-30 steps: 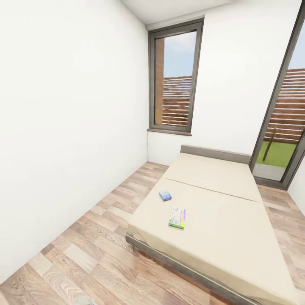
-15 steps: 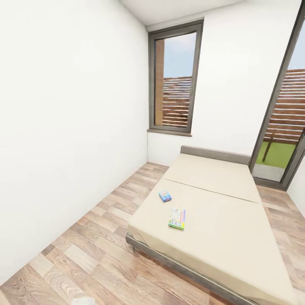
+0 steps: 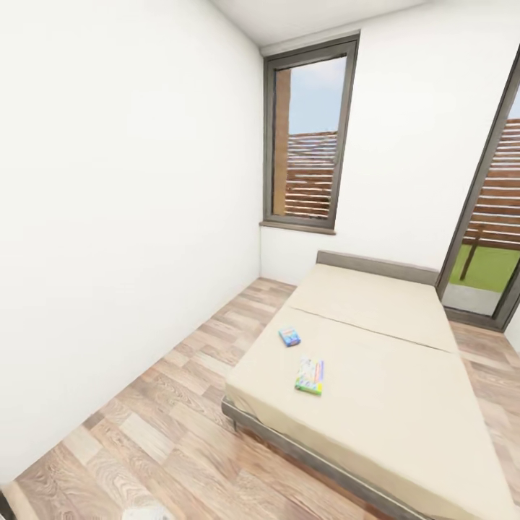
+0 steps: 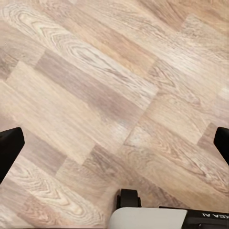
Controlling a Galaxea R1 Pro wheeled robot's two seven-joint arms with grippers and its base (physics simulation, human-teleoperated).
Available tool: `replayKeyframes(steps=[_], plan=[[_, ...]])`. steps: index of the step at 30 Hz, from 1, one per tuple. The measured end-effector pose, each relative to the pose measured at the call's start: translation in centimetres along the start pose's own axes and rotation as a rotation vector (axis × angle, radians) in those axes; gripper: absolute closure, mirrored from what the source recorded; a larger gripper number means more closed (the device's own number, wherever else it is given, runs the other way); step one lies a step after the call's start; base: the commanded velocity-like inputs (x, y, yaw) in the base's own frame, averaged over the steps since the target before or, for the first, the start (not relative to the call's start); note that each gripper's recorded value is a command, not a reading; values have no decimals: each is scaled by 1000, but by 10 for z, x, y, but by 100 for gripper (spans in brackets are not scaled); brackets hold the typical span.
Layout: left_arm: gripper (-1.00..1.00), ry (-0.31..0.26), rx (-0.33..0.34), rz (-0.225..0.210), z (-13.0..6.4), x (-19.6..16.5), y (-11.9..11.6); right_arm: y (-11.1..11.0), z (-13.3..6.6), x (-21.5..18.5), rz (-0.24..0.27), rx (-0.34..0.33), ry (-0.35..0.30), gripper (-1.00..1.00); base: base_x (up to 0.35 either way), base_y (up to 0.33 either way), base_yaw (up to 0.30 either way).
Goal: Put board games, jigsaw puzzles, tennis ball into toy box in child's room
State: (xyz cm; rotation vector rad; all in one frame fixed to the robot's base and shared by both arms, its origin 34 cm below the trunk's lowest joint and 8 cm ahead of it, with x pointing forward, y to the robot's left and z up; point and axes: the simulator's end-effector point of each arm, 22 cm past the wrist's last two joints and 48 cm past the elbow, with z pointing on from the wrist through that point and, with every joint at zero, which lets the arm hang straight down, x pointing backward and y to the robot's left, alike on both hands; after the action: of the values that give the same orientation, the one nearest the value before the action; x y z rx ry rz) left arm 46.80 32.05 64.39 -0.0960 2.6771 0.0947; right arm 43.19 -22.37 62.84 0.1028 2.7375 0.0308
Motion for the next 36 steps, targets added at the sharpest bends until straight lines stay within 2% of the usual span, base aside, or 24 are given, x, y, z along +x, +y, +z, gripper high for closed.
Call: replayKeyframes(steps=[8, 14, 18, 36], plan=[[-100, -1, 3, 0, 0, 0, -2, 2, 0, -1, -1, -2, -2, -100, 44, 0, 278], [-100, -1, 2, -1, 0, 0, -2, 19, -1, -2, -8, -18, -11, -100, 6, 0, 291], [-100, 0, 3, -2, -2, 0, -3, 24, -4, -2, -12, -5, -15, -100, 1, 0, 251], [-100, 1, 3, -1, -17, -2, -3, 23, -19, -7, -17, 11, -37, -100, 0, 0, 31]])
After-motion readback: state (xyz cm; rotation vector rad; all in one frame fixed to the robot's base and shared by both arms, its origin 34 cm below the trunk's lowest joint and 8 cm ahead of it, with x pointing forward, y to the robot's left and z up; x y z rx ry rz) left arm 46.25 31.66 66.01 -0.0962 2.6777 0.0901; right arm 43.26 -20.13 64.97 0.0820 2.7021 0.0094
